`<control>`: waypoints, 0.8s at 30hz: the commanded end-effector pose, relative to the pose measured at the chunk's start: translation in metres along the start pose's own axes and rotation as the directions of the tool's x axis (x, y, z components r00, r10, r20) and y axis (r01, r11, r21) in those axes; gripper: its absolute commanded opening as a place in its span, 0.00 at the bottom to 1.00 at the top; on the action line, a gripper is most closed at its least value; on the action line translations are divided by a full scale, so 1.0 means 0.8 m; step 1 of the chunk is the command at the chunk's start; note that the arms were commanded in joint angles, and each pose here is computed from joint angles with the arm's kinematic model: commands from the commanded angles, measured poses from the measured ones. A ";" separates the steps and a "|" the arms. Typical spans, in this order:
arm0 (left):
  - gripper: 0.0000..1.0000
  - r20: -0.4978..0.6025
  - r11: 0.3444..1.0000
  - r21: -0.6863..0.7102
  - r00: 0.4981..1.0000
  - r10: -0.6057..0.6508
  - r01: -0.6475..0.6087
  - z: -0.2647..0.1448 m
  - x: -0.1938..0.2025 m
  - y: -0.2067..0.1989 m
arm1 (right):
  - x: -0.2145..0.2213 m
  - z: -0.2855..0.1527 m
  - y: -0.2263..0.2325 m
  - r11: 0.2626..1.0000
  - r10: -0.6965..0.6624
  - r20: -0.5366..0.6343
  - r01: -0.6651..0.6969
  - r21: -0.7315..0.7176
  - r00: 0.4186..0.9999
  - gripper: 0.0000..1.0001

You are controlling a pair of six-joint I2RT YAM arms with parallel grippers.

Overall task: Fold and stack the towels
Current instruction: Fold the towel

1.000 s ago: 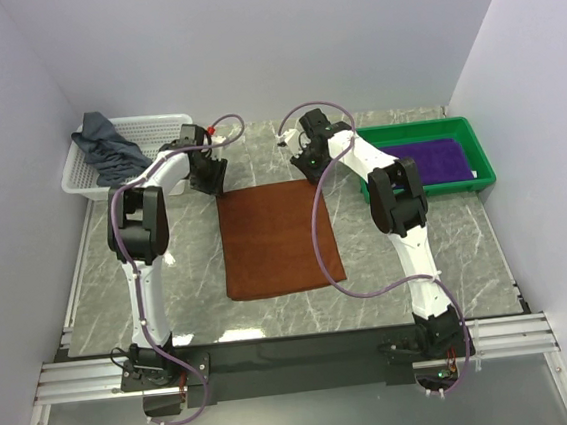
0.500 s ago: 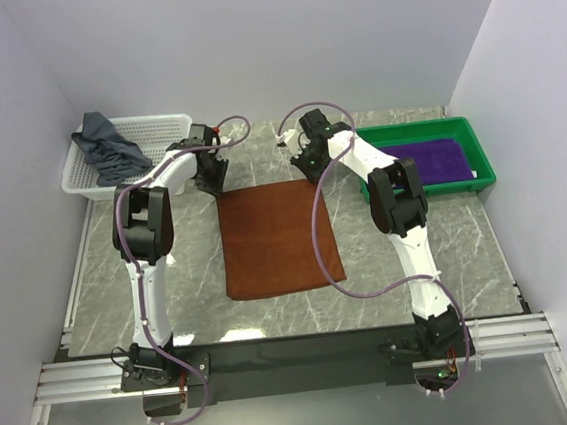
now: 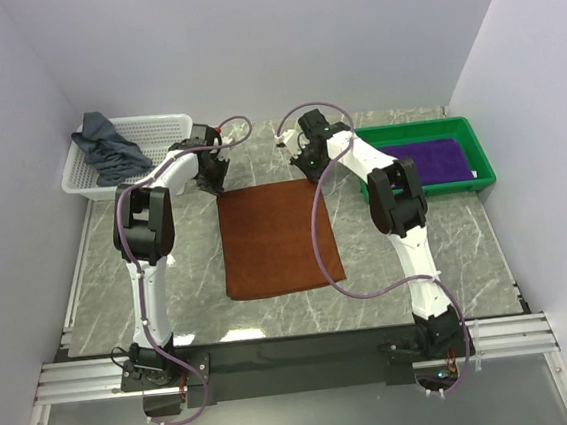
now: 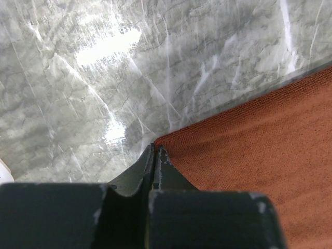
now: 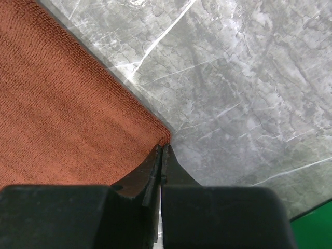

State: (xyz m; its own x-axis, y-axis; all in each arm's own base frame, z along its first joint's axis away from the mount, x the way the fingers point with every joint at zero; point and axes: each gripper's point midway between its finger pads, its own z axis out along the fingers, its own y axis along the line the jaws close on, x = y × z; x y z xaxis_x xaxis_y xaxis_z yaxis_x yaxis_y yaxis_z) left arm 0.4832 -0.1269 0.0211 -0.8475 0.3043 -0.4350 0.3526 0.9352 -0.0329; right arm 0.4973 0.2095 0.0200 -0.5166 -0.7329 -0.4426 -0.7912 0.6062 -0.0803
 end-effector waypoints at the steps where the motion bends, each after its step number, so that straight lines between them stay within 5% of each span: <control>1: 0.01 -0.139 1.000 0.003 0.990 0.012 -0.012 0.027 0.052 0.001 | -0.004 0.000 -0.013 0.998 -0.016 0.003 0.015 0.053 1.000 0.00; 11: 0.01 0.099 0.999 -0.044 0.995 0.033 -0.029 -0.015 -0.026 0.014 | -0.034 -0.041 -0.048 0.975 -0.050 0.097 0.028 0.222 0.994 0.00; 24: 0.01 0.341 0.994 -0.108 0.938 0.066 -0.031 -0.087 -0.079 0.022 | -0.075 -0.107 -0.069 0.936 -0.072 0.246 -0.020 0.351 0.967 0.00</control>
State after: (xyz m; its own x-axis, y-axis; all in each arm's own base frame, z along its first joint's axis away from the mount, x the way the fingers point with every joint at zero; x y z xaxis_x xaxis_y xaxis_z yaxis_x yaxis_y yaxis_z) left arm 0.4955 -0.1231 0.0597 -0.7422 0.2970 -0.6007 0.3524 0.9355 0.0271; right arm 0.5294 0.1963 0.0668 -0.4374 -0.7055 -0.5576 -0.6901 0.6609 -0.2949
